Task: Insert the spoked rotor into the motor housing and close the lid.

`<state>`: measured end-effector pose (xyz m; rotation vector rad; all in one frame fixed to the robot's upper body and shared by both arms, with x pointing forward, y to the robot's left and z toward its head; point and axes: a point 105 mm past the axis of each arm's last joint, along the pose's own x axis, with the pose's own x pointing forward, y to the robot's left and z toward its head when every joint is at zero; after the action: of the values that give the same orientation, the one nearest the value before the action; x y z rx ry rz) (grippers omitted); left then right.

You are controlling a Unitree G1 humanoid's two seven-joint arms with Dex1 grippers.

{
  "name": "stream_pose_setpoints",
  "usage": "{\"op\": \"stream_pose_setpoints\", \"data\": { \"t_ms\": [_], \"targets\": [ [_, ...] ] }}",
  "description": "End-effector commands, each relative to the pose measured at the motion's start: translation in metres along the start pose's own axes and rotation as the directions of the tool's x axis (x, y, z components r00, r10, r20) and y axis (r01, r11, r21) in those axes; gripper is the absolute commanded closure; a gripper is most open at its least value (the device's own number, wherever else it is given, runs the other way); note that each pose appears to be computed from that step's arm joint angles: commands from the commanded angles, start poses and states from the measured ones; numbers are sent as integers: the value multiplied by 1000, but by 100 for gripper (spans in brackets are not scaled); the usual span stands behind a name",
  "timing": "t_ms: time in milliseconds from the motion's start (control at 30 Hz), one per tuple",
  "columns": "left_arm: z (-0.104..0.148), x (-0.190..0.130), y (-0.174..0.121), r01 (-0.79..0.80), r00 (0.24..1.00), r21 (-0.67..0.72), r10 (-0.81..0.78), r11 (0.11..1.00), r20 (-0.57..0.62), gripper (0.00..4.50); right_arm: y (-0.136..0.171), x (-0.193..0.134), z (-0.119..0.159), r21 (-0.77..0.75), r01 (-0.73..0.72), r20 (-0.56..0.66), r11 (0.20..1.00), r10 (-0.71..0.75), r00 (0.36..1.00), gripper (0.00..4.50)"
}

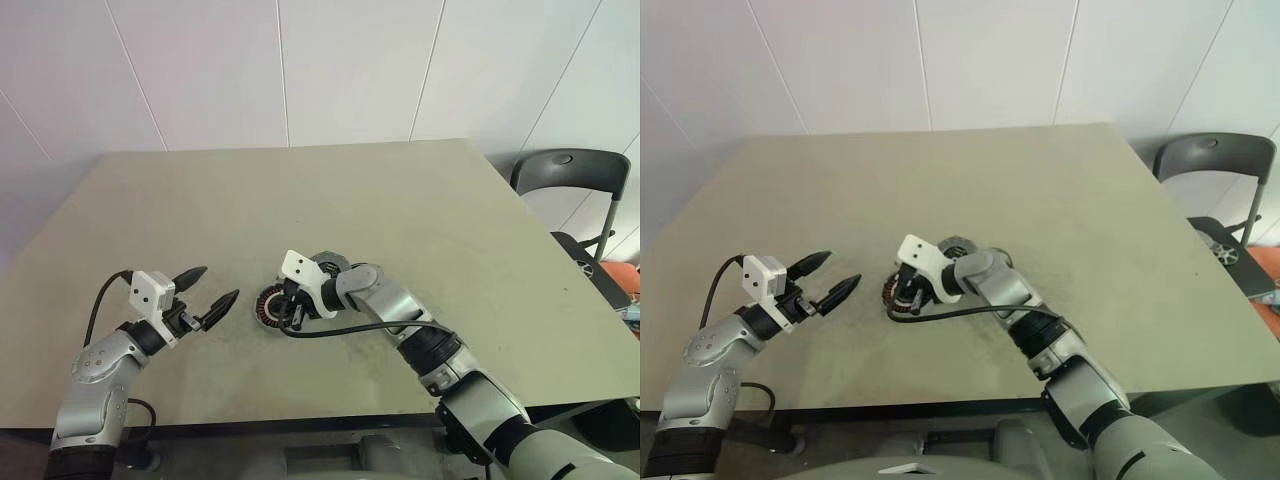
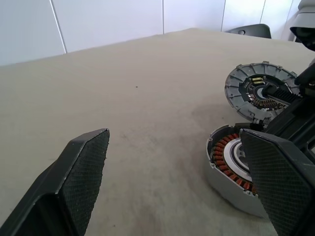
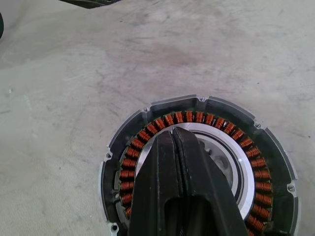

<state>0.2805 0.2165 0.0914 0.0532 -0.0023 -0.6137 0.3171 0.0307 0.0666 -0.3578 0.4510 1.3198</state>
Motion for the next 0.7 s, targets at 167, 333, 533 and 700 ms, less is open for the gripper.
{"op": "stream_pose_setpoints", "data": {
  "t_ms": [167,333,533,700],
  "targets": [
    [7,5,-4,15,1000,13,-16,1000,24,0,-22,-10,12,16,92,44,996,-92,995,447],
    [7,5,-4,17,1000,13,-17,1000,23,0,-15,-10,7,53,40,36,998,-42,998,447],
    [7,6,-3,15,1000,13,-16,1000,21,0,-11,-14,31,113,-6,176,994,-14,984,447],
    [6,7,-2,16,1000,11,-17,1000,23,0,-4,-9,28,72,-14,147,997,3,989,447]
  ]
}}
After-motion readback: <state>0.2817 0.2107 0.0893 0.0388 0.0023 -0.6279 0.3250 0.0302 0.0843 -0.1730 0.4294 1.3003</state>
